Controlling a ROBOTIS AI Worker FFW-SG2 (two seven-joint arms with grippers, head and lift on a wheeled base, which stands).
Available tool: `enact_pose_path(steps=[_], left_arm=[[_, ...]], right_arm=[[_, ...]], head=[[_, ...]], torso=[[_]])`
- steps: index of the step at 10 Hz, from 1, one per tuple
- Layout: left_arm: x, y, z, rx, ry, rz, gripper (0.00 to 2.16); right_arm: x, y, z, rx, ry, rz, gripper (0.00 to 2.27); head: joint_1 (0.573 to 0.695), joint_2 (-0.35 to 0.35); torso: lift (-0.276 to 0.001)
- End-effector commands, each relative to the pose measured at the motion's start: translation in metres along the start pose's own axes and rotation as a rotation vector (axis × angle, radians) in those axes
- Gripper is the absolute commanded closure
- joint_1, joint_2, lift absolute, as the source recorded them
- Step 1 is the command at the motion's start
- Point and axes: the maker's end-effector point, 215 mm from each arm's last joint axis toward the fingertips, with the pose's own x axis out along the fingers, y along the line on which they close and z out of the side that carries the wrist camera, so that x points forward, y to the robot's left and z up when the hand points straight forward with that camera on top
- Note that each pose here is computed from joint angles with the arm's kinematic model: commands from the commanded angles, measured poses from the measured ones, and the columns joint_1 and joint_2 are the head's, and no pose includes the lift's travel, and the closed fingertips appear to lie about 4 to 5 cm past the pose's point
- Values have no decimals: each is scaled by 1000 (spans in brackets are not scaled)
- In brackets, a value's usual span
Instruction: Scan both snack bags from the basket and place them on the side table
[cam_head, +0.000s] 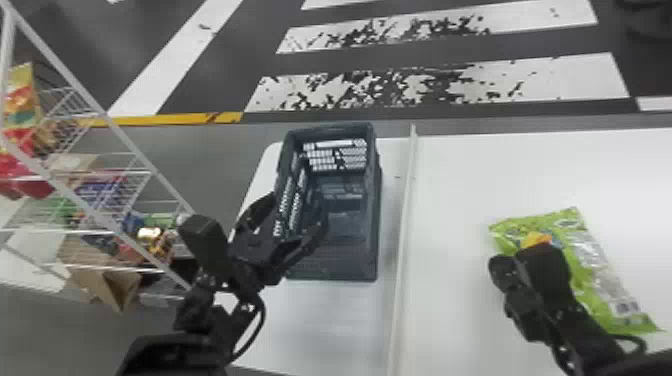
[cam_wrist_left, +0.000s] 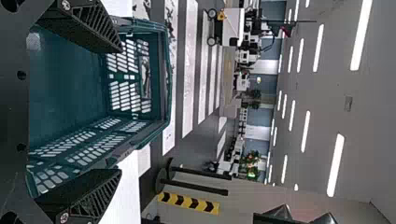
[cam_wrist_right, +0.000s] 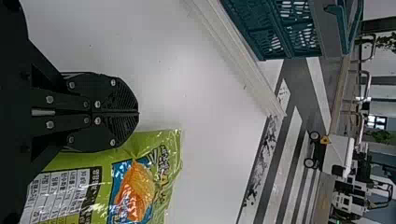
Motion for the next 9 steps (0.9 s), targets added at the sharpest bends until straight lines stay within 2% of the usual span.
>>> enact_pose_path(steps=[1, 4, 9], left_arm=[[1, -1, 0, -1, 1, -2, 83], [1, -1, 0, -1, 3, -2, 83], [1, 0, -1, 0, 6, -4, 83]], right_arm=[[3, -12, -1, -8, 8, -17, 2256], [9, -33, -7, -21, 28, -50, 2256], [22, -55, 5, -29, 22, -90, 2256]], head=[[695, 284], [695, 257], [695, 220]], torso=[[-74], [-74], [-74]])
